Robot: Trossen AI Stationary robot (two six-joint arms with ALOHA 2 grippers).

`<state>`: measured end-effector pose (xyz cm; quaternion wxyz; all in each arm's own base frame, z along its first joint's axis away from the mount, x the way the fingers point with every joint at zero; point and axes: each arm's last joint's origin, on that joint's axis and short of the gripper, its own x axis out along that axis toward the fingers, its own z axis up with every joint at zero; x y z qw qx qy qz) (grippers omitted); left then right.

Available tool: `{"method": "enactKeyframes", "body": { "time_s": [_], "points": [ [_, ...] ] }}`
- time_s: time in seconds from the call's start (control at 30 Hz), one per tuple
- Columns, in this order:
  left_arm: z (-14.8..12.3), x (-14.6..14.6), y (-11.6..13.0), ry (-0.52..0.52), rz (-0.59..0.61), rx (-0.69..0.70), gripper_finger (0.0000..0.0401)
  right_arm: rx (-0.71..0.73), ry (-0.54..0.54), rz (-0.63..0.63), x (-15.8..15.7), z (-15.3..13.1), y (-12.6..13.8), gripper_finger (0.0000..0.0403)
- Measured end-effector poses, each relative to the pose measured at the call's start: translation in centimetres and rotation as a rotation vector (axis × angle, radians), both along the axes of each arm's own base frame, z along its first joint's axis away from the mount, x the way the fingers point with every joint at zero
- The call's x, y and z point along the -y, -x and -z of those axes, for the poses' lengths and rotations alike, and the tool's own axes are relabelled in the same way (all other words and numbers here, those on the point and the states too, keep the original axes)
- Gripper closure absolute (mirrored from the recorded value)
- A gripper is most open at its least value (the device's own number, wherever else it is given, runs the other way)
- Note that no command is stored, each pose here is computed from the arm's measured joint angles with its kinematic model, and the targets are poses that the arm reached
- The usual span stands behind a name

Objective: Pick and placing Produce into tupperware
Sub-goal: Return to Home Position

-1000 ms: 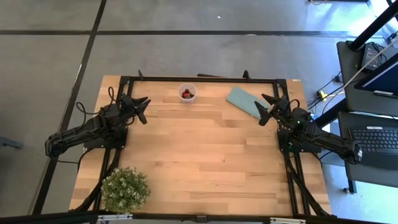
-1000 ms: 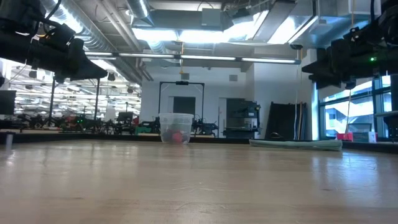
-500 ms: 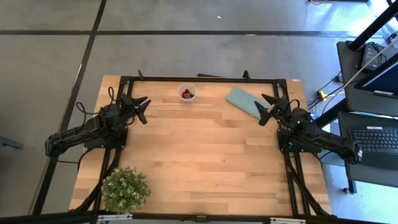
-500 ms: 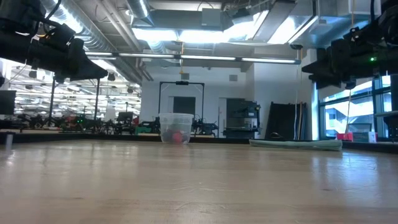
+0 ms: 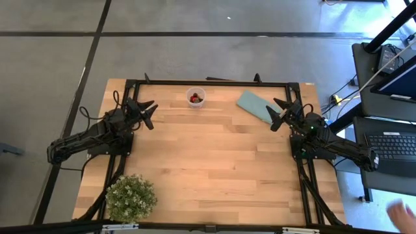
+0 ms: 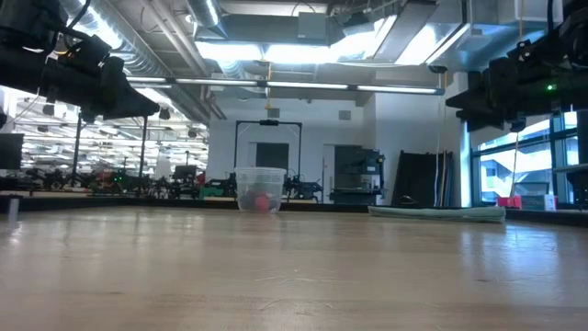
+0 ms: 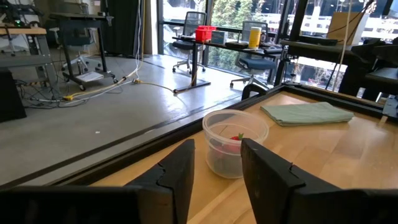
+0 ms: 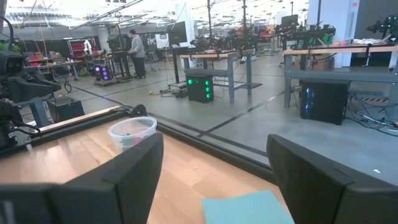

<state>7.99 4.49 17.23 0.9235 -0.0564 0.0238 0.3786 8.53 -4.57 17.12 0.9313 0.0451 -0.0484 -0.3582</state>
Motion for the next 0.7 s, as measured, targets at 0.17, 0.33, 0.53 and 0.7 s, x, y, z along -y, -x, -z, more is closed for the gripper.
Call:
{"method": "enactKeyframes", "body": {
  "time_s": [0.17,0.33,0.53,0.7],
  "points": [
    [0.01,0.00,0.00,0.000,0.000,0.000,0.0276,0.000,0.001,0.000,0.00,0.00,0.00,0.0115],
    [0.01,0.00,0.00,0.000,0.000,0.000,0.0284,-0.001,0.001,0.000,0.00,0.00,0.00,0.0115],
    [0.00,0.00,0.00,0.000,0.000,0.000,0.0295,0.000,0.000,0.000,0.00,0.00,0.00,0.0115],
    [0.01,0.00,0.00,0.000,0.000,0.000,0.0304,0.000,0.000,0.000,0.00,0.00,0.00,0.0115]
  ]
}}
